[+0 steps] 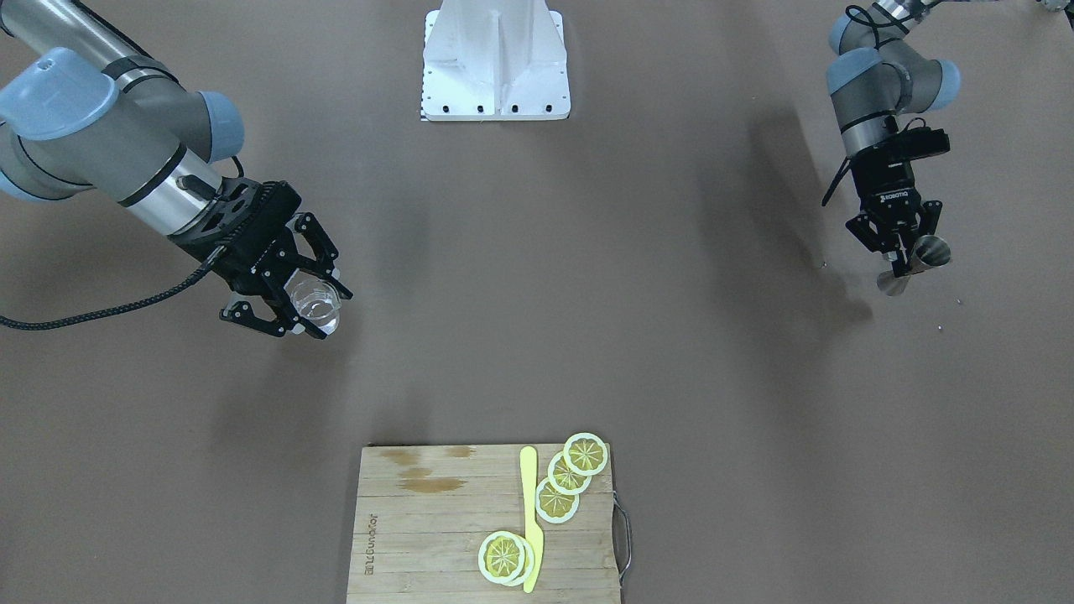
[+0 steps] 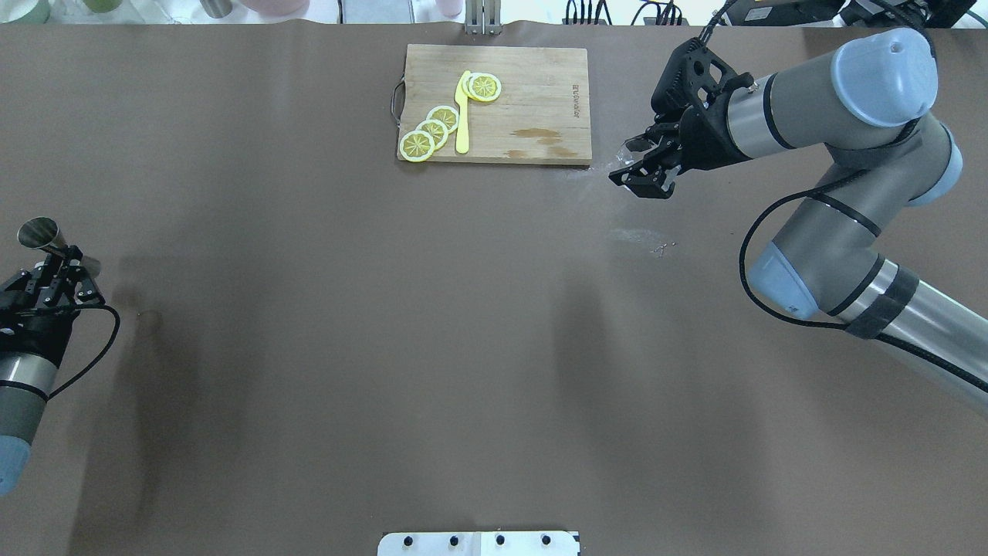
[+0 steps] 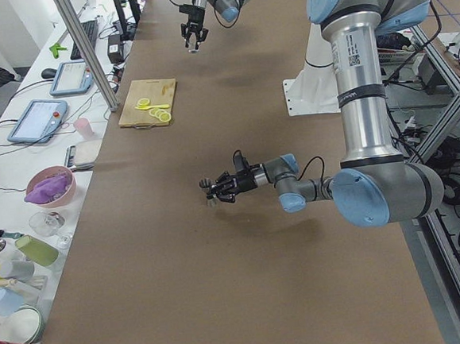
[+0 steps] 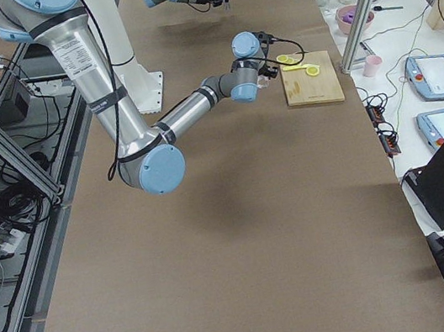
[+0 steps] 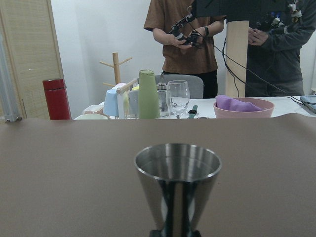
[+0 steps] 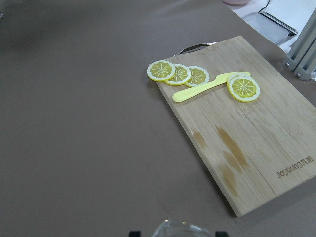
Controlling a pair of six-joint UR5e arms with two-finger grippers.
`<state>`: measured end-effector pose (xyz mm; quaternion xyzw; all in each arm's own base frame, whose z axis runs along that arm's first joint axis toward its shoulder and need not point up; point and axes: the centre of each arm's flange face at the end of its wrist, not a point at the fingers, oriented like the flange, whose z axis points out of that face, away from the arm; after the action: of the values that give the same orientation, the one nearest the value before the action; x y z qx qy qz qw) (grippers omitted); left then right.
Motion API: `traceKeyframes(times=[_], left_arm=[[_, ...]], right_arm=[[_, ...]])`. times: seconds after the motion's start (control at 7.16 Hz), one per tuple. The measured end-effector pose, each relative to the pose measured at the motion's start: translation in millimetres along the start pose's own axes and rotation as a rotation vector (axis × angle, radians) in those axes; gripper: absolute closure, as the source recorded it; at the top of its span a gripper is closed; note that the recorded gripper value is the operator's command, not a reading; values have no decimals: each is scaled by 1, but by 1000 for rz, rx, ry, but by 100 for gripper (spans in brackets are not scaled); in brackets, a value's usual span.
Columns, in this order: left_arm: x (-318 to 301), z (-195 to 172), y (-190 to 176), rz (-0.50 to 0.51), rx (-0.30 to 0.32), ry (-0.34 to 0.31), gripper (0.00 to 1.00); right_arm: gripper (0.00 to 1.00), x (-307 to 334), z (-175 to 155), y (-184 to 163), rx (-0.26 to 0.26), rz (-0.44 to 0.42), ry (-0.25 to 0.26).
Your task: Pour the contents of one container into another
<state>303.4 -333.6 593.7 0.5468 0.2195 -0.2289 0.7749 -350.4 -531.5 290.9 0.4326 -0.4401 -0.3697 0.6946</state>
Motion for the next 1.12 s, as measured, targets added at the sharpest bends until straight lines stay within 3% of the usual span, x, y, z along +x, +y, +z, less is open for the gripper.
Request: traceKeyframes(times=[0.42,1.12], left_arm=[[52,-16,-59,86,36,67,100],[163,18,-148,171,110,124,100]], right_arm=[[100,-11,8,0,-6,-2,-23],[100,-20,3,-5,-2,-8,-58]])
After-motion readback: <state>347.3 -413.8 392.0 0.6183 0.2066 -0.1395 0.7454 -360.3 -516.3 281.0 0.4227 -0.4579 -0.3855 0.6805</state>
